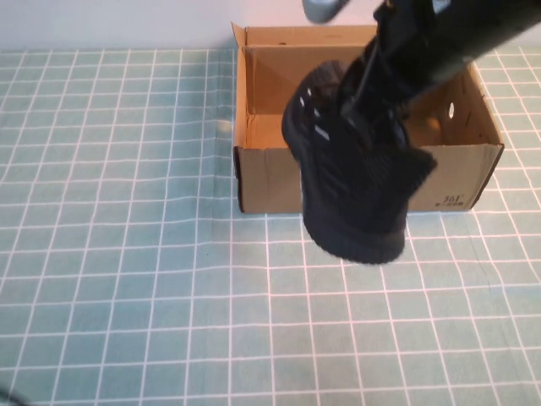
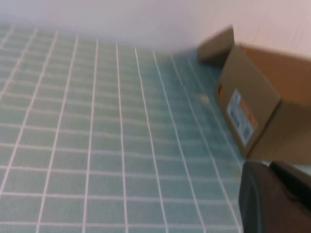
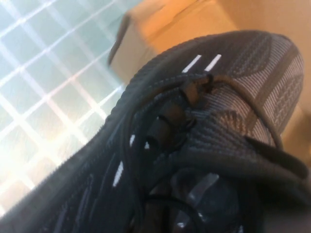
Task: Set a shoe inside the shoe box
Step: Hand over the shoe
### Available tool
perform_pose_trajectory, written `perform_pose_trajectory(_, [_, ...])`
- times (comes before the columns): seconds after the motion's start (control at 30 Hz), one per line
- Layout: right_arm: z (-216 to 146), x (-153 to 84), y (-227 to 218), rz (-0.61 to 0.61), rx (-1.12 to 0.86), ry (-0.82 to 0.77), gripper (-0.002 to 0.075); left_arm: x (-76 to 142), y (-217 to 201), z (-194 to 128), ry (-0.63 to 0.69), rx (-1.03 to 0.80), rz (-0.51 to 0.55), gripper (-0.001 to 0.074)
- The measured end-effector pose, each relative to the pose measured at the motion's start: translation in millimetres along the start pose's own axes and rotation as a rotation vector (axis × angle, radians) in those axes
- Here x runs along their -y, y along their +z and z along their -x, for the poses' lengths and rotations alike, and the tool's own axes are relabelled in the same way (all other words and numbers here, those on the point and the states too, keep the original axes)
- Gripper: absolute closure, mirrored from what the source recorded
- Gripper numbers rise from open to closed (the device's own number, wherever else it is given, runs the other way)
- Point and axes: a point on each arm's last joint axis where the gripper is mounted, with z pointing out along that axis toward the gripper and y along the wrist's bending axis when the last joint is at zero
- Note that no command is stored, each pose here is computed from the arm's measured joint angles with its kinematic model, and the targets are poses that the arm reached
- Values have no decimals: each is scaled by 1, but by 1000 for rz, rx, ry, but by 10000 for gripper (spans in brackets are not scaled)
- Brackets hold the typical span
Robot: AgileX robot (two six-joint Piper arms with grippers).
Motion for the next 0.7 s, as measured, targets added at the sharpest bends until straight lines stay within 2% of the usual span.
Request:
perform_pose_trajectory(0.13, [12,6,-1,-36,15,65,729,8,18,25,90,-152,-5,739])
perform_pose_trajectory(0.23, [19,9,1,-50,23,89,729,13,36,40,169,-213,-47,739])
perform_pose_trajectory(0.43, [27,12,16,-51,11,113,729,28,83,63,208,-268,-210,739])
perform_pose_trajectory(0.6, [26,29,33,-65,-13,169,729,44,126,71,236,-287,-315,739])
perform_pose_trajectory(0.7, [24,42,41,-72,-22,204,729,63,148,73,270,-291,-369,739])
